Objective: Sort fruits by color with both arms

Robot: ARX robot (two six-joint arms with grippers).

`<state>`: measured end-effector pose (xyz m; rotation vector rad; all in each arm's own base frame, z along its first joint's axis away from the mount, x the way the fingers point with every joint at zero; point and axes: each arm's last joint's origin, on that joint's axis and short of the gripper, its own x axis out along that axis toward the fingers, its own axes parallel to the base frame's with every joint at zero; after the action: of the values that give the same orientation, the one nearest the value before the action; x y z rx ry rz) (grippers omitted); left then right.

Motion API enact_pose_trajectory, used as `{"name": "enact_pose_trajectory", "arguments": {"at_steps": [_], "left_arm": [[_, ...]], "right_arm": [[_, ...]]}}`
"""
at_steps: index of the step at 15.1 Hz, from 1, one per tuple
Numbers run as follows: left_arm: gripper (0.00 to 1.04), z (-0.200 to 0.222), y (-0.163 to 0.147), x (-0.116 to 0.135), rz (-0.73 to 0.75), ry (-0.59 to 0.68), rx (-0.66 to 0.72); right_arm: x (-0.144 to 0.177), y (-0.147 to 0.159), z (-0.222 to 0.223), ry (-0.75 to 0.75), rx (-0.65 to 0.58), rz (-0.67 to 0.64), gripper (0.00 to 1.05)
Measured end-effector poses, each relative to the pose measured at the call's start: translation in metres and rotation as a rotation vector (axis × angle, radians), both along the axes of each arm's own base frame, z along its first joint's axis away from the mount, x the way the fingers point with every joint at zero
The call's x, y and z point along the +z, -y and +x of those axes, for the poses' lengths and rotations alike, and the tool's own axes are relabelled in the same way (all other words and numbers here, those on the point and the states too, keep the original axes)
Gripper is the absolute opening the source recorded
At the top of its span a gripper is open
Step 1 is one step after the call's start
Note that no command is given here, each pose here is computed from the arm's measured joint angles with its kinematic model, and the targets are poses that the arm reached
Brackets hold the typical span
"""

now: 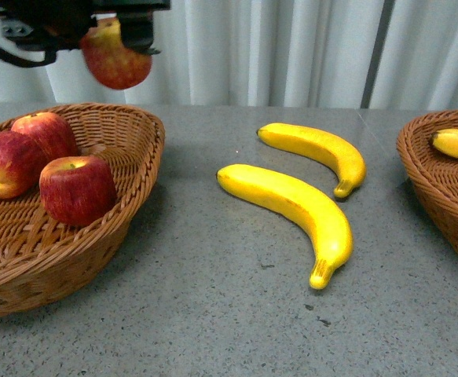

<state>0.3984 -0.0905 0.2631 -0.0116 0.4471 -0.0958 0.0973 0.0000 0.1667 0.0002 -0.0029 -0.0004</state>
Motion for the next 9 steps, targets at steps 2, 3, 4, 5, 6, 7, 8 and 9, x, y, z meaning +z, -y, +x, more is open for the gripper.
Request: {"name": "enact_pose_trajectory", "arguments": {"at_steps": [2,3,4,5,6,7,8,9], "left_arm": [[0.66,-0.007,-0.017,-0.008,-0.01,-0.042,0.049],[0.66,-0.008,-0.026,-0.015,-0.02,-0.066,0.07],[0.66,-0.01,-0.031,-0.021,-0.018,-0.079,0.082],[0.66,-0.011,-0.034,-0.025,-0.015,-0.091,0.089],[0.66,-0.012,-0.034,-0.029,-0.012,-0.107,0.09],[0.66,-0.012,-0.033,-0.033,-0.009,-0.112,0.087],[0.66,-0.011,-0.032,-0.038,-0.003,-0.124,0.084],[0.66,-0.01,-0.031,-0.043,0.002,-0.138,0.085]], "right_arm": [[0.0,0.0,0.0,0.0,0.0,0.0,0.98],[0.0,0.0,0.0,0.0,0.0,0.0,0.98],[0.0,0.0,0.0,0.0,0.0,0.0,0.98],[0.0,0.0,0.0,0.0,0.0,0.0,0.98],[0.0,0.0,0.0,0.0,0.0,0.0,0.98],[0.0,0.0,0.0,0.0,0.0,0.0,0.98],[0.0,0.0,0.0,0.0,0.0,0.0,0.98],[0.0,0.0,0.0,0.0,0.0,0.0,0.98]]}}
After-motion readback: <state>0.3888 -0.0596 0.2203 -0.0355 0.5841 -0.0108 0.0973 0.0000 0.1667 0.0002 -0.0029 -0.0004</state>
